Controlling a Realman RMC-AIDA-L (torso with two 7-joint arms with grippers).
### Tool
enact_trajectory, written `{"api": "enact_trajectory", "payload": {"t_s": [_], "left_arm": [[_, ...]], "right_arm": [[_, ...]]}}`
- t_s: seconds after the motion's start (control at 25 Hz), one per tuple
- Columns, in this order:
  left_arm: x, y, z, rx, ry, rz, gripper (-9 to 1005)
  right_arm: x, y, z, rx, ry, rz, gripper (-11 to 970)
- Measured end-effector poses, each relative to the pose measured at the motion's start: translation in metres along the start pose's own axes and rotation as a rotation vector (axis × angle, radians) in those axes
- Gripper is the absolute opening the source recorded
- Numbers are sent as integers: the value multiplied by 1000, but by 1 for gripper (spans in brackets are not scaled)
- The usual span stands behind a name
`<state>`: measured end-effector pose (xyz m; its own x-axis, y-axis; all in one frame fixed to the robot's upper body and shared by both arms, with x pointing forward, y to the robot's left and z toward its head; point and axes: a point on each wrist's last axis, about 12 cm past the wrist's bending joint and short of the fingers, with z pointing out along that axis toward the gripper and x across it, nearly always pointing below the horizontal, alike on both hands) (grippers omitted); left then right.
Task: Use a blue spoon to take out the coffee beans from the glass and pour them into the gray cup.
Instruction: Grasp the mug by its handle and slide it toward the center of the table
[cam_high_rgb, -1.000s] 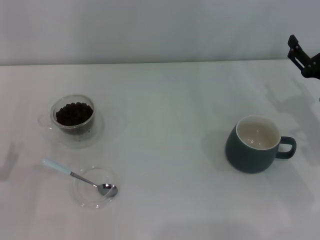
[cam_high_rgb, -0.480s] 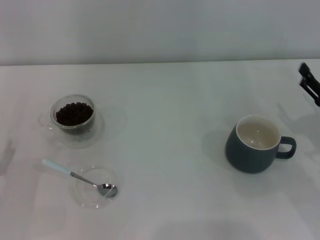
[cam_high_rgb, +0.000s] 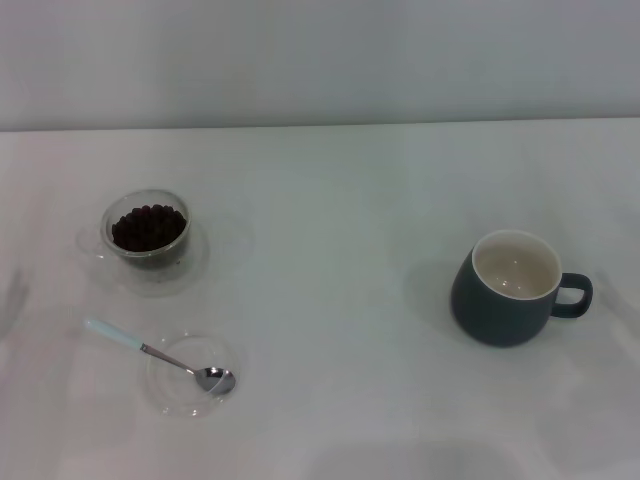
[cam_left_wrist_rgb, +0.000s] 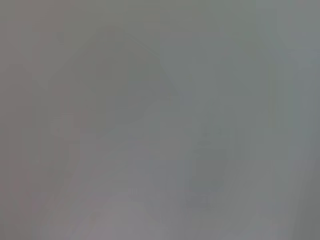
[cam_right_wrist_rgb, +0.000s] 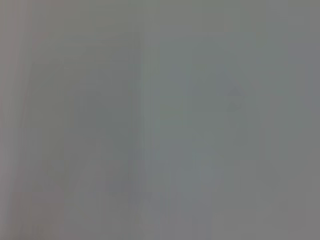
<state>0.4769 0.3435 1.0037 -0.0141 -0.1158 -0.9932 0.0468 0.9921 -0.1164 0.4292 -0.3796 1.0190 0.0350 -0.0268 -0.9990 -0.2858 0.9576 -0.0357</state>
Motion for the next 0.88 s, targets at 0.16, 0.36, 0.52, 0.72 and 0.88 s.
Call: {"api": "enact_trajectory", "payload": {"t_s": [0.16, 0.36, 0.52, 0.72, 0.88], "left_arm": [[-2, 4, 1, -37, -18, -19, 888], [-3, 5, 1, -51, -28, -27, 887], [-4, 5, 2, -53, -32, -27, 887], [-6, 5, 5, -58, -42, -27, 888], [-8, 3, 9, -50, -48, -27, 888]], "right_arm": [[6, 6, -12, -50, 49, 8, 794], [12, 15, -16, -91, 81, 17, 788], [15, 19, -17, -110, 100, 20, 784], [22, 27, -13, -121, 138, 33, 779], [26, 31, -10, -118, 158, 33, 775]]}}
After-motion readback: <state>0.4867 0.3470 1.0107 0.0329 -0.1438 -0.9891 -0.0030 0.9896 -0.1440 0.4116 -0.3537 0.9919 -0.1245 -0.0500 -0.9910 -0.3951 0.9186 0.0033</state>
